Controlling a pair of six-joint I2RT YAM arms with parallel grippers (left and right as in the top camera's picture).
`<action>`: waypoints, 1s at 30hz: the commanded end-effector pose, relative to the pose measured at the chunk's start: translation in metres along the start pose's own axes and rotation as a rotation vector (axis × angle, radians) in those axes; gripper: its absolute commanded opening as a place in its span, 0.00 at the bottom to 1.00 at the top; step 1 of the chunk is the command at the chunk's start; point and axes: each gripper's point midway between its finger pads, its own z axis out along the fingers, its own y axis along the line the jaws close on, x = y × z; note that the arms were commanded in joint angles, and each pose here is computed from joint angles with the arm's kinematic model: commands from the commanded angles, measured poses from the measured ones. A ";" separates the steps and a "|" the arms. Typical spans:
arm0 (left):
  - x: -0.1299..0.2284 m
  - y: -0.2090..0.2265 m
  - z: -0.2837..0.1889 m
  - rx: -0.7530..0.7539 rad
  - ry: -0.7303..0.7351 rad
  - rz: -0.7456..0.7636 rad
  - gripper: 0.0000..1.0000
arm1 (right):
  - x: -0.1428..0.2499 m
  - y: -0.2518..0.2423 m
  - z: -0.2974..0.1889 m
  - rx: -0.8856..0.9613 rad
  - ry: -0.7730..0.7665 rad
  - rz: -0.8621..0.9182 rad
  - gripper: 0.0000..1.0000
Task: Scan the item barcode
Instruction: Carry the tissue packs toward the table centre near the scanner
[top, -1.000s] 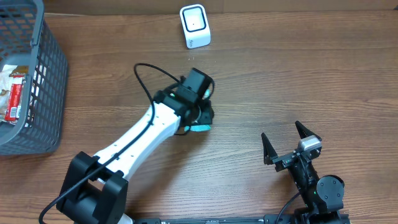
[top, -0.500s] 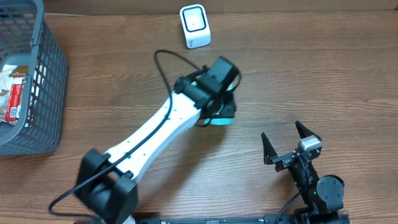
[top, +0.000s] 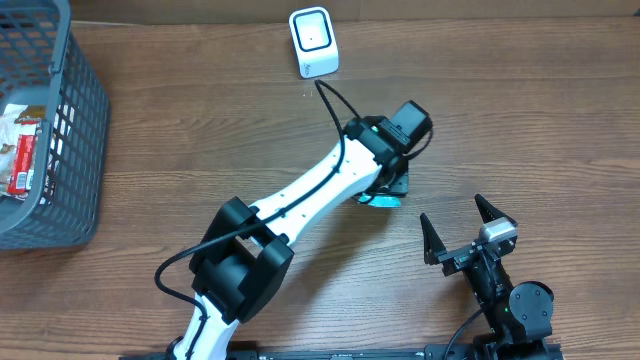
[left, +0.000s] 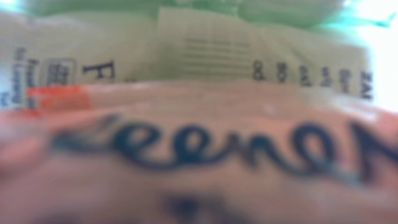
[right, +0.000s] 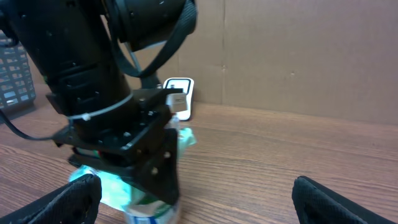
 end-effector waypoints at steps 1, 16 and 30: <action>-0.015 -0.024 -0.017 0.023 -0.119 0.013 0.29 | 0.002 0.000 0.000 0.001 -0.004 0.000 1.00; -0.010 -0.049 -0.015 0.021 -0.217 -0.034 0.32 | 0.002 0.000 0.000 0.001 -0.004 0.000 1.00; 0.003 -0.055 0.000 0.043 -0.147 -0.060 0.35 | 0.002 0.000 0.000 0.001 -0.004 0.000 1.00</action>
